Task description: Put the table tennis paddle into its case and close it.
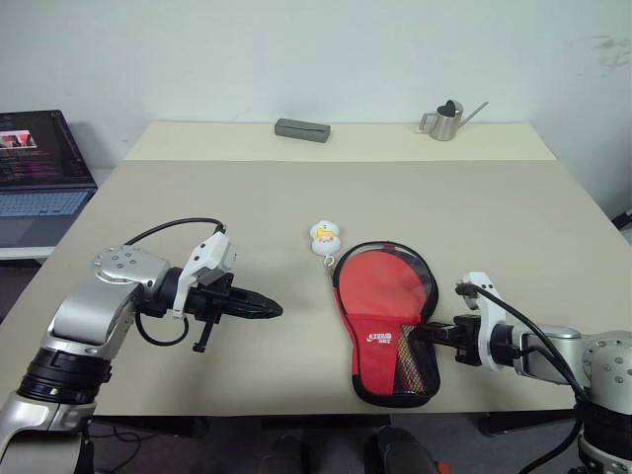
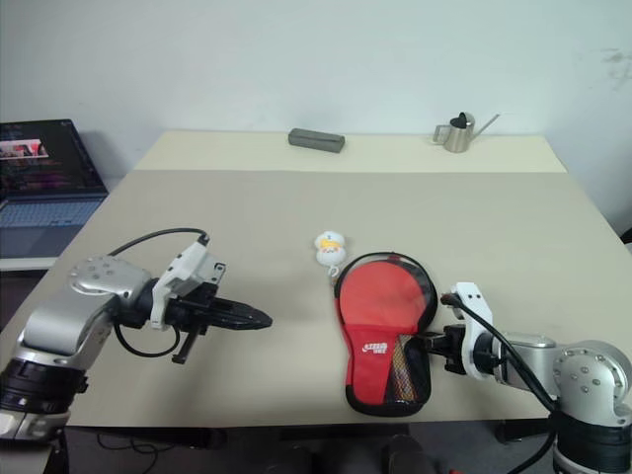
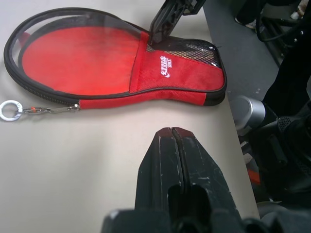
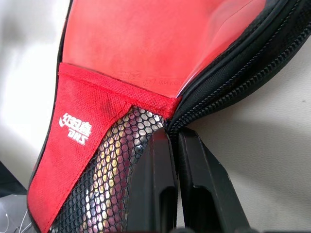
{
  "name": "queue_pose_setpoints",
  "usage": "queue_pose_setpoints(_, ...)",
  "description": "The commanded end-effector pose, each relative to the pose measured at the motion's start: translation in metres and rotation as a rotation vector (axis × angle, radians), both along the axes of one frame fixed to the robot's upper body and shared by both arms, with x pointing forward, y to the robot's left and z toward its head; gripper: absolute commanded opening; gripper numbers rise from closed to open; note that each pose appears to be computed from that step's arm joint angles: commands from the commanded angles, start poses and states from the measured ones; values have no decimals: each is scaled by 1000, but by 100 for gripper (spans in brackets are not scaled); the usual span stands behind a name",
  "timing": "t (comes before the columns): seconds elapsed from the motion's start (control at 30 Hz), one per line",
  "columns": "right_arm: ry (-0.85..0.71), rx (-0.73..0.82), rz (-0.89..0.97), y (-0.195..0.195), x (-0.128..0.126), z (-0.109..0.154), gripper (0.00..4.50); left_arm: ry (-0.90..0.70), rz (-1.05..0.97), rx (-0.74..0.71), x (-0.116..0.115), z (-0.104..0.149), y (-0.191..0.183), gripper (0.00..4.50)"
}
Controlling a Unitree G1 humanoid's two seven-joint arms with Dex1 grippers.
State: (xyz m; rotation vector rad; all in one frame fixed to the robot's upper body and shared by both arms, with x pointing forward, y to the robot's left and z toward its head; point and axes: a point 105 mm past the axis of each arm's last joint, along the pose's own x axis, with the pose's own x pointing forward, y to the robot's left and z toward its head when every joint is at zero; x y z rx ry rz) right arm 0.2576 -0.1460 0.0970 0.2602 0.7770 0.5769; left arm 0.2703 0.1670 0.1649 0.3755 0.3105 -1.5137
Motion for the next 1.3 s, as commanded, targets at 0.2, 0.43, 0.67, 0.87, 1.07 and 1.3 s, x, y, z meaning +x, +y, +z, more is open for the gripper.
queue_pose_setpoints(0.2, -20, -10, -103, -15, 7, 4, 238, -18, -63, -6, -6, 6, -6, 0)
queue_pose_setpoints(0.43, -28, 34, -90, -38, -1, 21, 448, -17, -71, -19, -8, 6, -9, 0)
queue_pose_setpoints(0.67, -279, -72, 61, -43, -5, 68, 448, -46, -65, -35, -4, 7, -12, 0)
queue_pose_setpoints(0.87, -546, -120, 290, -15, -6, 100, 448, -81, 14, -69, 6, 12, -10, 0)
queue_pose_setpoints(1.07, -648, -144, 469, -2, -9, 114, 448, -124, 112, -82, 14, 21, 3, 0)
queue_pose_setpoints(1.3, -710, -115, 613, 17, 0, 126, 448, -173, 259, -73, 24, 29, 27, 0)
